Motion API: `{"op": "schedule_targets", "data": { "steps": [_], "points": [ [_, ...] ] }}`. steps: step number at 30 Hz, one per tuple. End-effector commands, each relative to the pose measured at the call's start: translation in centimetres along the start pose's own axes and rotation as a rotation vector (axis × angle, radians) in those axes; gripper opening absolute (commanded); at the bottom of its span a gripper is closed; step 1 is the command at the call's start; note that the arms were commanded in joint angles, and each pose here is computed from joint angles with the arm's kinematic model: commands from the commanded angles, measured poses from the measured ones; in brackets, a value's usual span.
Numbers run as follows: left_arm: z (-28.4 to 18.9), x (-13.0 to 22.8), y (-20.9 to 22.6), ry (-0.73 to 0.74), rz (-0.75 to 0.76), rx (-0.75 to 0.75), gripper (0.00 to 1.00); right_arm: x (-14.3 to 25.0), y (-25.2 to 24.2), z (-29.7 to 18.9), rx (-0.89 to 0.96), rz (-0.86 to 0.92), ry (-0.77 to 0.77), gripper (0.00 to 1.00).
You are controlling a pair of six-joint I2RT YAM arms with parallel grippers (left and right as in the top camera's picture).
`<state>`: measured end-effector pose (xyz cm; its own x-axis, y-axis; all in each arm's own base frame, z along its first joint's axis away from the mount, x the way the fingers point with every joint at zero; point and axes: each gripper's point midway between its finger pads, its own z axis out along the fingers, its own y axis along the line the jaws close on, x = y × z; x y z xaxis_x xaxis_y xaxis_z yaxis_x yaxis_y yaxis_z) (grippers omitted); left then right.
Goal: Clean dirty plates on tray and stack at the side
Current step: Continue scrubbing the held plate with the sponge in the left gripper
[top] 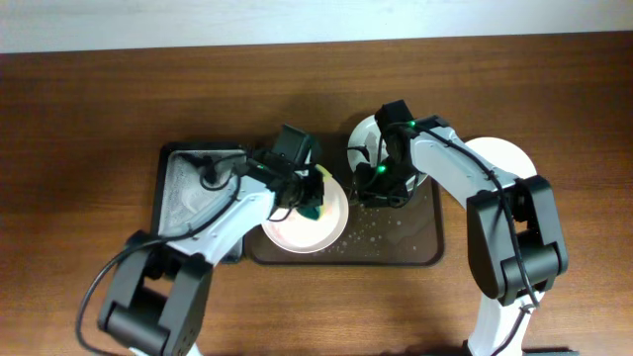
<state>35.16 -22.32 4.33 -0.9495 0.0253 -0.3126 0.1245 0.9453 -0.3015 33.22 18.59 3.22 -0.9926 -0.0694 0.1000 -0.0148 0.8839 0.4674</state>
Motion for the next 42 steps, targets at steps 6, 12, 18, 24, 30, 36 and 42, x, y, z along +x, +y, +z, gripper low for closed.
{"op": "schedule_targets", "data": {
  "steps": [6,12,18,24,30,36,42],
  "points": [
    [2.7,0.9,-0.7,0.038,-0.207,0.014,0.0,0.6,1.0,0.2,0.039,-0.055,-0.001,0.43],
    [3.3,0.7,-0.4,0.029,-0.242,0.001,0.0,0.7,0.3,0.8,0.118,-0.045,-0.002,0.45],
    [3.3,0.5,0.3,0.008,-0.242,-0.039,0.0,0.7,0.1,0.8,0.133,-0.047,-0.003,0.45],
    [3.2,1.1,2.0,0.015,-0.248,-0.124,0.0,0.7,-0.5,0.7,0.168,-0.045,-0.007,0.49],
    [3.1,1.4,2.3,0.023,-0.248,-0.138,0.0,1.1,-2.0,0.4,0.251,-0.026,0.0,0.49],
    [3.0,2.1,2.9,0.052,-0.253,-0.167,0.0,1.2,-2.7,0.2,0.289,-0.023,0.0,0.49],
    [2.3,2.4,5.1,0.085,-0.265,-0.207,0.0,1.2,-3.1,0.1,0.313,-0.011,-0.002,0.49]
  ]
}}
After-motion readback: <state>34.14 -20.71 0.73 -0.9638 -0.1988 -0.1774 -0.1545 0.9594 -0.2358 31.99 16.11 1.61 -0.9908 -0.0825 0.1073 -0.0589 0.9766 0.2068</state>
